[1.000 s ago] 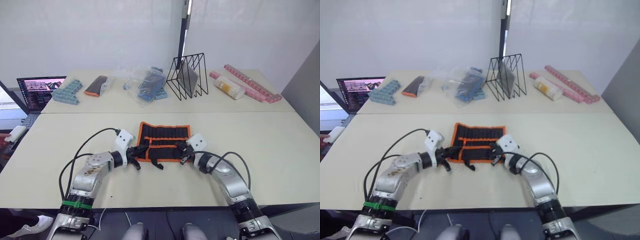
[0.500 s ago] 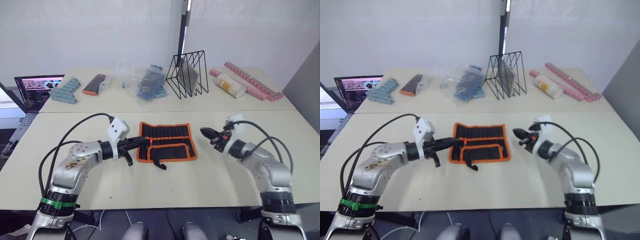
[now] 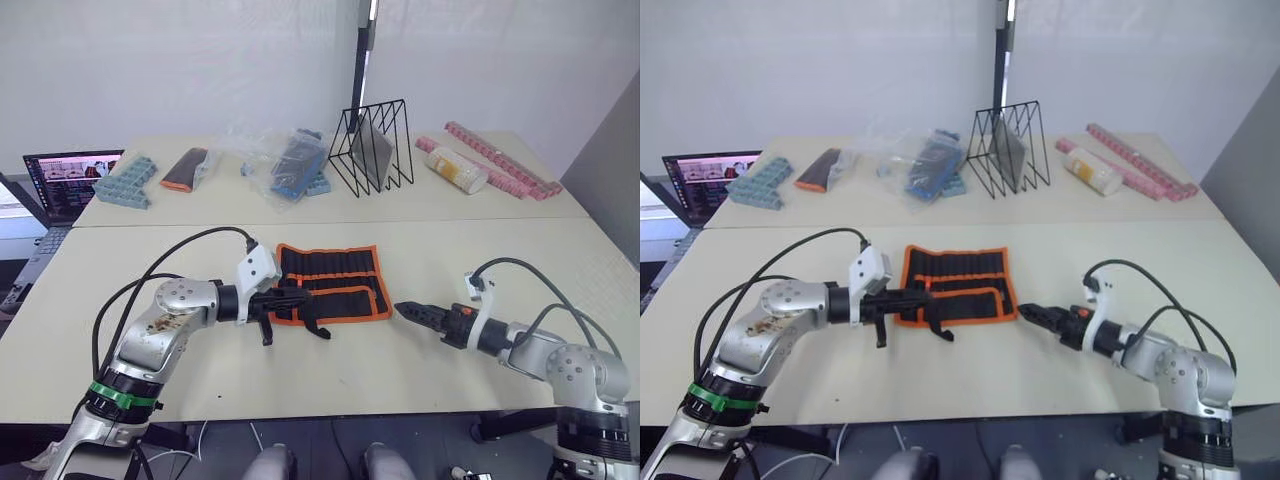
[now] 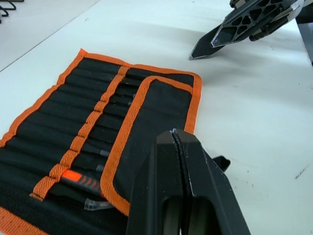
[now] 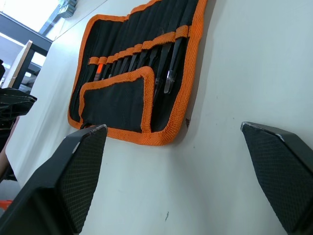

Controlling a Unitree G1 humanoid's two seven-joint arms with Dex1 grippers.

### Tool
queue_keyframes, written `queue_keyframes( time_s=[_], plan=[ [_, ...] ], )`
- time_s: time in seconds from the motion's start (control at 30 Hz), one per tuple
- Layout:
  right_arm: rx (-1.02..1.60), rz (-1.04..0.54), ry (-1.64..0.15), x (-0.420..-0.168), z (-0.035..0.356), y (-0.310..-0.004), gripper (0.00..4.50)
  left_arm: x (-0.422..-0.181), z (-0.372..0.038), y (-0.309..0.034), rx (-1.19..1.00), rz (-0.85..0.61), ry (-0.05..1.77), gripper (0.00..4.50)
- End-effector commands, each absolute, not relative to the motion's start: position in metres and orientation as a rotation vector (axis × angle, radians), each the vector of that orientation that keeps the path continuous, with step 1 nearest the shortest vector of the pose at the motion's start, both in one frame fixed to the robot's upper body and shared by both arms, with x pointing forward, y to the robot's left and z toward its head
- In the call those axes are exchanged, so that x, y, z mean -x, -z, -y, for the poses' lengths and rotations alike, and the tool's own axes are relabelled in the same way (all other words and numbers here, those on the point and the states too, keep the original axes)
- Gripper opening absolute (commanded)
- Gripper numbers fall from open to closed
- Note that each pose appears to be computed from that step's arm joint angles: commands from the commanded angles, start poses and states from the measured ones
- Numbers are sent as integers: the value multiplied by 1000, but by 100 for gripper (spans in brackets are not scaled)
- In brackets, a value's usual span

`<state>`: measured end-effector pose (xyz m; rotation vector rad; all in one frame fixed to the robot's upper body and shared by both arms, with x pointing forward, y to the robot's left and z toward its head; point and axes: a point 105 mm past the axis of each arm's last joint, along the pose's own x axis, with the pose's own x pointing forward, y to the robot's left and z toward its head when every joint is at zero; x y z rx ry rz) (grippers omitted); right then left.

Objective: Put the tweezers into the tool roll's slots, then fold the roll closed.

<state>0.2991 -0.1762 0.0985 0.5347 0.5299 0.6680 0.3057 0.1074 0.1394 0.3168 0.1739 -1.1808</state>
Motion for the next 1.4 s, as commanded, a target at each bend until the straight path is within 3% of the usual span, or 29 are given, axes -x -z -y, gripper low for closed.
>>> queue_keyframes(
  time_s=[0.03,0.5,0.83,0.97,1.27,1.3,1.4],
  plan=[
    [-546,-552,-691,-296,168,-101,447,-302,-119,-152,-326,-156,1171,0],
    [-691,-610,-755,-309,132,-92,447,-291,-139,-150,-325,-184,1081,0],
    [-726,-612,-739,-326,128,-90,447,-289,-144,-146,-297,-193,1029,0],
    [-758,-598,-750,-331,127,-92,333,-287,-144,-144,-290,-199,1025,0],
    [-773,-578,-713,-333,136,-88,20,-290,-148,-148,-232,-188,988,0],
    [-773,-569,-708,-333,139,-90,1,-290,-148,-149,-228,-186,987,0],
    [-776,-550,-694,-330,148,-95,1,-289,-147,-147,-224,-192,986,0]
  ],
)
